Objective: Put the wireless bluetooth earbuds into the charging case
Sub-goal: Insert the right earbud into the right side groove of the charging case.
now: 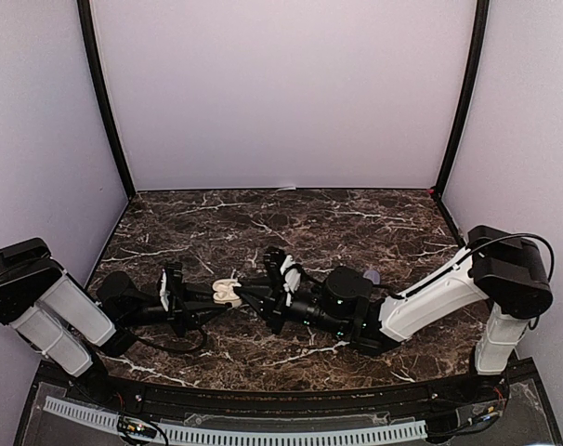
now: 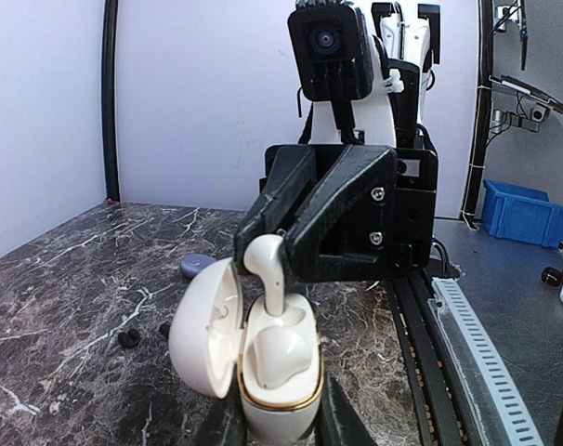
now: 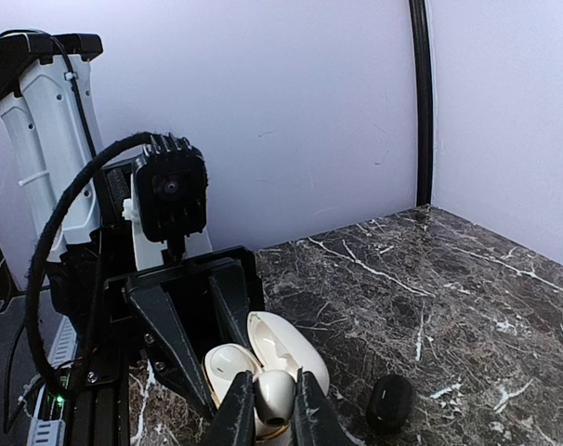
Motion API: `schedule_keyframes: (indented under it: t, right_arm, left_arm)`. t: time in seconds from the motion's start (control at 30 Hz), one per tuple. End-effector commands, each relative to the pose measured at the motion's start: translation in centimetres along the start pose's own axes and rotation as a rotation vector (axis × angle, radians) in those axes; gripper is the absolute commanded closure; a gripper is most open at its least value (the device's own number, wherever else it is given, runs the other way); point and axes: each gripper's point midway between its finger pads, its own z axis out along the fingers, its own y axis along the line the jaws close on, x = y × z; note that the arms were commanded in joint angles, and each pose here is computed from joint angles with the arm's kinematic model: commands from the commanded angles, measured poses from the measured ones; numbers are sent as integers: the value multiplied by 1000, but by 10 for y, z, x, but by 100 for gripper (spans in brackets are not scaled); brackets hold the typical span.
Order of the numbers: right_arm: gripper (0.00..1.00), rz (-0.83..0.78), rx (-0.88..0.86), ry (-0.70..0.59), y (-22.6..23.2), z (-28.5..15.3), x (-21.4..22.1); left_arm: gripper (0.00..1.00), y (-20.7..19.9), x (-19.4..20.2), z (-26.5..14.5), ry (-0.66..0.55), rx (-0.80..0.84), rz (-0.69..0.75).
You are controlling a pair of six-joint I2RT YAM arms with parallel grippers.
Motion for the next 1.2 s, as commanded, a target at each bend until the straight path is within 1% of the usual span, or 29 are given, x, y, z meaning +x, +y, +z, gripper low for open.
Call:
schedule_keyframes:
  t: [0.0,0.23,0.53,0.67,0.8,0.87,0.97,1.0,1.03,1.17]
  right_arm:
    - [85,6,8,-43,2,-6,-13]
    - [77,5,4,-43,2,-11,-15]
    - [76,-1,-33,-31,9,-15,-19]
    - [76,-13,-68,18,15,-17,-12]
    - [79,-6,-7,22,5,-21,-15]
    - [83,-7,30,20,-1,-22,-18]
    - [92,-10,77,24,-9,-23,-19]
    - [98,-13,85,28,-10,-24,-18]
    - [100,-16,95,32,-12,-23,-17]
    - [100,-30,112,65,-15,-18,-11]
  left_arm:
    - [93,-3,-17,1,-53,8,47]
    - [93,-1,-15,0,-46,-1,48]
    - [93,0,-14,1,-42,-5,49]
    - [93,-1,-14,1,-42,-1,48]
    - [93,-1,-15,1,-43,2,50]
    - [93,-2,-14,1,-41,5,48]
    - [93,-3,-14,2,-42,10,48]
    - [93,-3,-14,1,-41,10,47]
    - [93,-3,-14,1,-42,11,47]
    - [93,-4,-14,1,-43,22,47]
